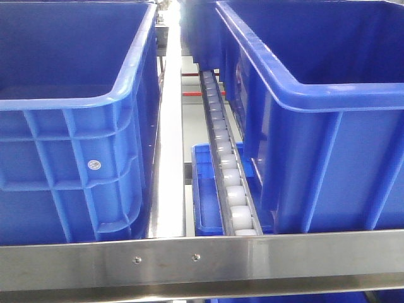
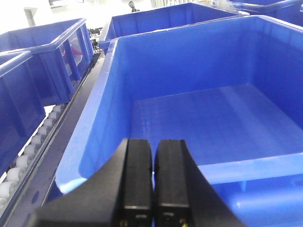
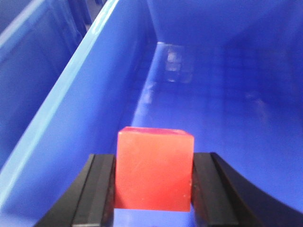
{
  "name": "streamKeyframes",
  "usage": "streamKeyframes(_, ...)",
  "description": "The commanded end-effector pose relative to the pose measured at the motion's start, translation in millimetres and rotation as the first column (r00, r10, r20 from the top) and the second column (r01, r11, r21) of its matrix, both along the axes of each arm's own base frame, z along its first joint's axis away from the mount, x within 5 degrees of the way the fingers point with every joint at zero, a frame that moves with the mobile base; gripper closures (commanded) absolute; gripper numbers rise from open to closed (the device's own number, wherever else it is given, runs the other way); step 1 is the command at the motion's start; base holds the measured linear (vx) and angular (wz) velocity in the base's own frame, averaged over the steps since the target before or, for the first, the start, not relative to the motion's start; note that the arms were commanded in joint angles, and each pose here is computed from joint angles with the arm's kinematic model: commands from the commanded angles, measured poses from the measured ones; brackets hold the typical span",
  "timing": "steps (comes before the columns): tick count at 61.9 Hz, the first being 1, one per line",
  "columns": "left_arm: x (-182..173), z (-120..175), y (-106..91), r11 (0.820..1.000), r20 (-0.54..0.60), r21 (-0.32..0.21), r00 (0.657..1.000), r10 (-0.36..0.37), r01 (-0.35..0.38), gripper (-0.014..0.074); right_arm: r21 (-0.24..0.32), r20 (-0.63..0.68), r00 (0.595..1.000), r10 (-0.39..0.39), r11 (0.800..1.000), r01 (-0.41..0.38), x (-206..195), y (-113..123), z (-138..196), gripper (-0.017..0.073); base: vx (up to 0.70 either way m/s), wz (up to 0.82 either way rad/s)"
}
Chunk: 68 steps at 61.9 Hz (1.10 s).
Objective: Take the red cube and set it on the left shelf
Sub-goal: 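Lower the right gripper into a blue bin and open it to release the cube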
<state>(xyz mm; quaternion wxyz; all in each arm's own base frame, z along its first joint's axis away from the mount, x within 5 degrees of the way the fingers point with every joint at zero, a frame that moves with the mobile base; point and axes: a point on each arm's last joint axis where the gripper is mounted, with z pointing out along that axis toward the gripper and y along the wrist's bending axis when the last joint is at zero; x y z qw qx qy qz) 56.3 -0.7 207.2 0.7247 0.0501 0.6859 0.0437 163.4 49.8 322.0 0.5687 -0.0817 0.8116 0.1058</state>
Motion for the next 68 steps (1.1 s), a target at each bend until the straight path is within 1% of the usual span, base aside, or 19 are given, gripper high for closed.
streamKeyframes(1,0,1,0.0,1.0,0.072,-0.005,0.997,0.0,0.001,0.0488,0.004,0.084,0.996,0.004,1.0,-0.004,26,7,24,0.0502,0.0,0.0)
streamKeyframes(10,0,1,0.0,1.0,0.072,-0.005,0.997,0.0,0.001,0.0488,-0.052,0.028,1.0,0.011,0.999,-0.01,65,19,21,0.0502,0.0,0.0)
streamKeyframes(18,0,1,0.0,1.0,0.072,-0.005,0.997,0.0,0.001,0.0488,-0.084,-0.013,1.0,0.014,0.996,-0.015,90,26,14,0.0498,0.0,0.0)
streamKeyframes(22,0,1,0.0,1.0,0.072,-0.005,0.997,0.0,0.001,0.0488,-0.099,-0.026,1.0,0.016,0.995,-0.019,98,28,11,0.0467,0.0,0.0)
streamKeyframes(24,0,1,0.0,1.0,0.072,-0.005,0.997,0.0,0.001,0.0488,-0.104,-0.031,0.999,0.017,0.994,-0.021,102,29,10,0.0422,0.0,0.0)
streamKeyframes(27,0,1,0.0,1.0,0.072,-0.005,0.997,0.0,0.001,0.0488,-0.107,-0.036,0.999,0.018,0.994,-0.022,105,30,8,0.0328,0.0,0.0)
streamKeyframes(28,0,1,0.0,1.0,0.072,-0.005,0.997,0.0,0.001,0.0488,-0.107,-0.035,0.999,0.019,0.994,-0.023,106,31,7,0.0277,0.0,0.0)
streamKeyframes(34,0,1,0.0,1.0,0.072,-0.005,0.997,0.0,0.001,0.0488,-0.101,-0.02,1.0,0.024,0.995,-0.026,109,32,6,0.0052,0.0,0.0)
streamKeyframes(37,0,1,0.0,1.0,0.072,-0.005,0.997,0.0,0.001,0.0488,-0.099,-0.013,1.0,0.026,0.995,-0.027,109,32,7,-0.002,0.0,0.0)
streamKeyframes(39,0,1,0.0,1.0,0.072,-0.005,0.997,0.0,0.001,0.0488,-0.099,-0.008,1.0,0.027,0.995,-0.027,109,32,7,-0.004,0.0,0.0)
streamKeyframes(65,0,1,0.0,1.0,0.072,-0.005,0.997,0.0,0.001,0.0488,-0.096,0.013,1.0,0.028,0.995,-0.026,105,31,13,-0.0032,0.0,0.0)
streamKeyframes(68,0,1,0.0,1.0,0.072,-0.005,0.997,0.0,0.001,0.0488,-0.091,0.028,0.999,0.028,0.995,-0.025,101,30,17,-0.0013,0.0,0.0)
